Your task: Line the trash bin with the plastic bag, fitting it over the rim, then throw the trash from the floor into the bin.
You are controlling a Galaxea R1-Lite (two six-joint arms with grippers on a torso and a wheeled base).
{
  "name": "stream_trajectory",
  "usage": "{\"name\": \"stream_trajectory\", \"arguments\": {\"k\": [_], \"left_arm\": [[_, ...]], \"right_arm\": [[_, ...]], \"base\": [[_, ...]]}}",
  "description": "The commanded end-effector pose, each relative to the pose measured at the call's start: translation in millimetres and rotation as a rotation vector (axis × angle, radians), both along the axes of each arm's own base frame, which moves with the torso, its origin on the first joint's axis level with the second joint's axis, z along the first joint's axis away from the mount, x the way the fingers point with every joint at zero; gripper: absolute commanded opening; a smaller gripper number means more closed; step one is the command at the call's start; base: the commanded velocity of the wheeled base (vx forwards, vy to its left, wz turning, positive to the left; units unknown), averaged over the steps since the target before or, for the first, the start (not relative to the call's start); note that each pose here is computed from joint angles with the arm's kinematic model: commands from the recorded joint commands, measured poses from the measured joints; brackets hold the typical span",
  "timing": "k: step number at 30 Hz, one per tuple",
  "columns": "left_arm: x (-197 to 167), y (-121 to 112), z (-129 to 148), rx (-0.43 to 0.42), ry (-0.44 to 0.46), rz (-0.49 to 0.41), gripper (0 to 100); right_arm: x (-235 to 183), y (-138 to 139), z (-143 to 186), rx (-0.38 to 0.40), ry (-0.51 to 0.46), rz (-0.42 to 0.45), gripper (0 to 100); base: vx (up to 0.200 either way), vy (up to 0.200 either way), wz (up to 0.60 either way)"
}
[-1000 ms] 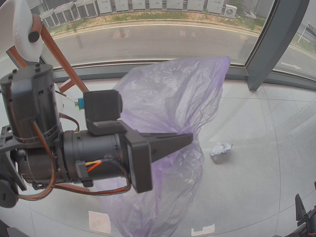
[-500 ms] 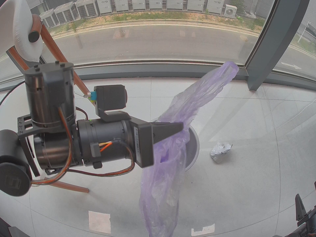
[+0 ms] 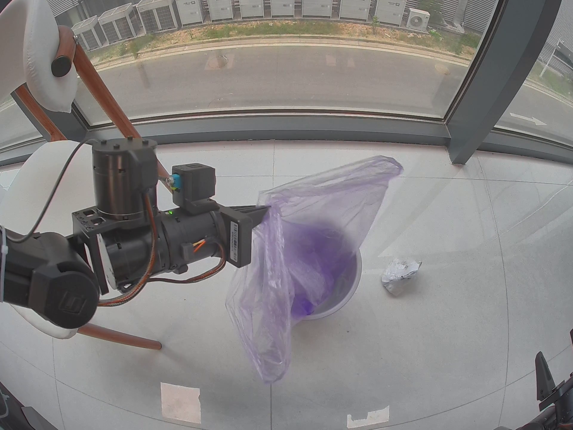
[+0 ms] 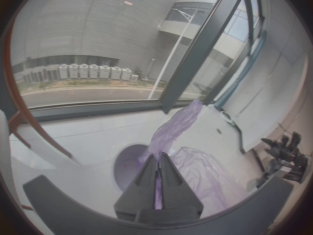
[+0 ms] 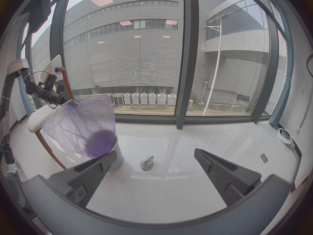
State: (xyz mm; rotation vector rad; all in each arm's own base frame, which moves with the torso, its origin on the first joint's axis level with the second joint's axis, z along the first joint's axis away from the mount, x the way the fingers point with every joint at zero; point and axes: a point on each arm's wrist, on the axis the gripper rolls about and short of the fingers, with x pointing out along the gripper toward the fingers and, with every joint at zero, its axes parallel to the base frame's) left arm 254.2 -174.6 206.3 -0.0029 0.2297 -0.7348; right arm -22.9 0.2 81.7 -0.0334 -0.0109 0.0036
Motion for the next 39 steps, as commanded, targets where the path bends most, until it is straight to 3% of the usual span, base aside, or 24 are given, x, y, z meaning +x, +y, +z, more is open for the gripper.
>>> {"name": "stream_trajectory", "arguments": {"k": [1, 9, 14, 18, 22, 29, 39], "left_arm": [[17.4, -10.6, -16.5, 0.024, -0.005, 0.078, 0], [25.0, -23.0, -4.0, -0.019, -0.055, 0.094, 0], [22.0, -30.1, -14.1, 0.009, -0.039, 0.088, 0], [34.8, -35.3, -12.7, -0.021, -0.067, 0.105, 0], [36.5, -28.3, -19.8, -0.013, -0.066, 0.126, 0], [3.8, 3.0, -50.8, 0.069, -0.008, 0.154, 0], [2.3, 9.0, -53.5, 0.148, -0.060, 0.105, 0]], "right_arm": [[0.2, 0.0, -5.1, 0.000, 0.002, 0.001, 100], [0.2, 0.0, -5.1, -0.002, 0.002, 0.001, 100], [0.2, 0.0, -5.1, 0.000, 0.002, 0.001, 100], [0.2, 0.0, -5.1, 0.000, 0.002, 0.001, 100], [0.2, 0.0, -5.1, 0.000, 0.002, 0.001, 100], [0.3, 0.0, -5.4, -0.002, 0.006, 0.001, 100], [0.2, 0.1, -5.3, -0.005, 0.003, 0.005, 100]], "base": [[0.000, 0.000, 0.00], [0.000, 0.000, 0.00], [0.000, 0.000, 0.00], [0.000, 0.000, 0.00], [0.000, 0.000, 0.00], [0.000, 0.000, 0.00], [0.000, 0.000, 0.00]]}}
